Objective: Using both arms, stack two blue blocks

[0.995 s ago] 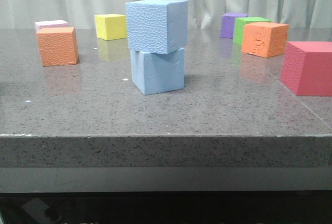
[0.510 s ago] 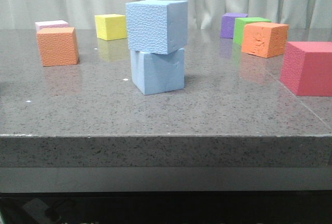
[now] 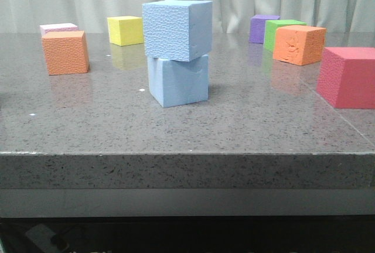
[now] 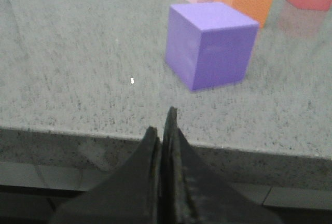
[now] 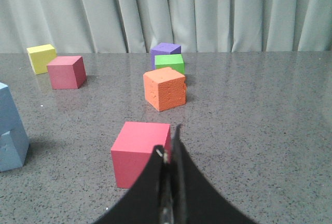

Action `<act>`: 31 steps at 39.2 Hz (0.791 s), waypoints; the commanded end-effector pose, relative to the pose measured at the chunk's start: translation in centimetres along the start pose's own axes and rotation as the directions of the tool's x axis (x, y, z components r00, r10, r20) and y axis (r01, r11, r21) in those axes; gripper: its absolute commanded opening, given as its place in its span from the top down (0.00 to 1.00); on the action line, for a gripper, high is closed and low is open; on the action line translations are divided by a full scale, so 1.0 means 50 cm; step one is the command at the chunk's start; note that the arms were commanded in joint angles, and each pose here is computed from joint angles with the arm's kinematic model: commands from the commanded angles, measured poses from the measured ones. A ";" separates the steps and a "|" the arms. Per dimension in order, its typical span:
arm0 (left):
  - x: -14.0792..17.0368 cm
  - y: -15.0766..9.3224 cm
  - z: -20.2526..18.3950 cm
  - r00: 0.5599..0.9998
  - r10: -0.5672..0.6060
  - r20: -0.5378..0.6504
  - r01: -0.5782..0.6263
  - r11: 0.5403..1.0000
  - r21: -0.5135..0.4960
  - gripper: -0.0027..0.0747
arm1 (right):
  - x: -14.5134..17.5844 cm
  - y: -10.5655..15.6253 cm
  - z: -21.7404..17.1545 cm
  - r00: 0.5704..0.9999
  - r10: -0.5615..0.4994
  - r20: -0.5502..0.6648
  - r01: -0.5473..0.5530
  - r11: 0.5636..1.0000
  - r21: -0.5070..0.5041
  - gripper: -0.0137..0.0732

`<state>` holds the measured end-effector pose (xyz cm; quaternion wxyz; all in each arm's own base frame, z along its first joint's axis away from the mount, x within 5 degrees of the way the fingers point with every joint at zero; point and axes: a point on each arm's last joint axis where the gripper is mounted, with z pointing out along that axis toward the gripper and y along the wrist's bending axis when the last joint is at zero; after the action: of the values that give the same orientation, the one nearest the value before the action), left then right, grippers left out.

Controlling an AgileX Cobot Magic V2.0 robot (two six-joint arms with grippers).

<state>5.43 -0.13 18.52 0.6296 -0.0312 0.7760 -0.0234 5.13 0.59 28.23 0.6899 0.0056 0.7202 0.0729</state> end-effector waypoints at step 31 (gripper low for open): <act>0.000 0.003 0.003 0.994 -0.004 0.108 0.005 1.000 -0.010 0.99 | -0.031 0.002 -0.003 0.995 -0.020 0.101 0.019 1.000 0.003 0.92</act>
<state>5.50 -0.08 18.86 0.6441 -0.0325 0.7639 -0.0217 5.13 0.59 28.23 0.6899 0.0056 0.7202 0.0729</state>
